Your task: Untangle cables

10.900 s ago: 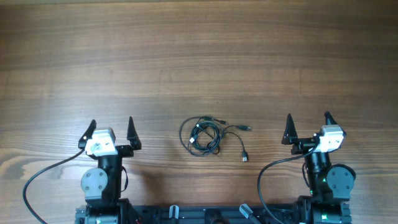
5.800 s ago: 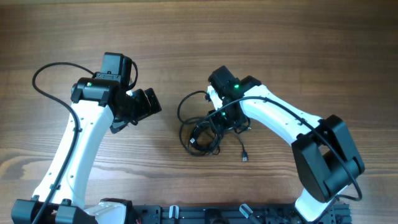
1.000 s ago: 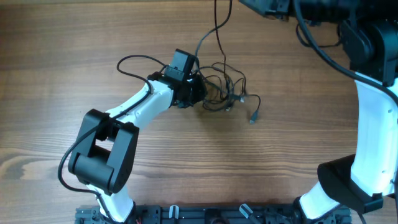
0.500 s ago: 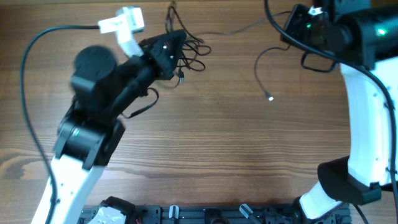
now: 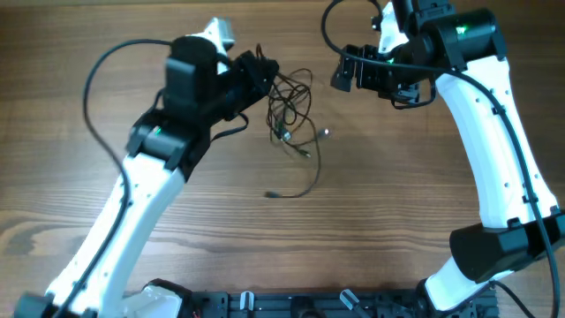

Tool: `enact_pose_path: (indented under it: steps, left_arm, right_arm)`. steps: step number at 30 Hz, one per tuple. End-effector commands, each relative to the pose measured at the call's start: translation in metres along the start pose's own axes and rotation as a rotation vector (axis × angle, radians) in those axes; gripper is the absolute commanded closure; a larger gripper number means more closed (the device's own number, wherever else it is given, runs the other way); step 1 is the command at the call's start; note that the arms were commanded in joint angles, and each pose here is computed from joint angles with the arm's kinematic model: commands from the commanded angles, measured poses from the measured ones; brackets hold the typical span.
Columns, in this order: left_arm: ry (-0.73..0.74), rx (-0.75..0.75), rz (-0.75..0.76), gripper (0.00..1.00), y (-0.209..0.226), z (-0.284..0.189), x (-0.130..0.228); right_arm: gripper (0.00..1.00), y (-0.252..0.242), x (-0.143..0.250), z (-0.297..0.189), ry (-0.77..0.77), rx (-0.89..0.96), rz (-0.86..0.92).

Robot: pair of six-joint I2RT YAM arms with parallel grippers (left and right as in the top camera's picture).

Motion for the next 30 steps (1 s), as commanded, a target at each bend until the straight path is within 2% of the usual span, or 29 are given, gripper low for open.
enact_pose_path:
  steps: [1,4,7,10,12,16,21,22,27,28,29,30]
  left_arm:
    - [0.037,-0.014,-0.037,0.96,0.005,0.005,0.004]
    - [0.095,0.083,-0.077,0.96,-0.015,-0.006,0.011]
    - [0.127,0.101,-0.124,0.96,-0.019,-0.008,0.015]
    - [0.123,0.125,-0.202,0.96,-0.025,-0.008,0.012]
    - [0.142,0.152,-0.269,0.96,-0.031,-0.009,0.013]
    - [0.170,0.179,-0.327,0.96,-0.038,-0.011,0.014]
    - [0.170,0.192,-0.363,0.96,-0.041,-0.011,0.013]
    - [0.169,0.200,-0.378,0.96,-0.042,-0.012,0.012]
    - [0.181,0.370,-0.356,0.96,-0.076,-0.023,0.004]
    - [0.173,0.380,-0.373,0.96,-0.077,-0.024,-0.001]
    - [0.161,0.380,-0.404,0.96,-0.073,-0.027,-0.010]
    - [0.157,0.380,-0.408,0.96,-0.070,-0.029,-0.016]
  right_arm:
    - [0.00,0.032,0.005,-0.002,0.005,-0.245,-0.274]
    - [0.00,0.044,0.002,-0.006,-0.024,-0.337,-0.329]
    - [0.00,0.052,0.001,-0.009,-0.034,-0.397,-0.331]
    - [0.00,0.055,0.001,-0.007,-0.014,-0.395,-0.241]
    - [0.00,0.055,0.000,-0.002,0.000,-0.348,-0.152]
    - [0.03,0.044,-0.002,0.009,-0.007,-0.135,0.023]
    - [0.26,0.040,-0.004,0.015,-0.051,0.022,0.080]
    - [0.28,0.039,-0.004,0.015,-0.053,0.033,0.080]
    - [0.45,0.034,-0.001,0.032,0.003,0.051,0.093]
    - [0.52,0.032,-0.001,0.038,0.022,0.057,0.099]
    - [0.65,0.030,0.000,0.046,0.045,0.065,0.106]
    - [0.68,0.030,0.000,0.048,0.050,0.067,0.107]
Point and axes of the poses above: each gripper's point midway between its finger pads, its own z axis out along the fingers, its own y axis along the line the jaws close on, x = y × z, the point moved 4 cm from there along -z, back along the fingers, and after that the axes turned 11 degrees about -z, right-handed, at the moved point
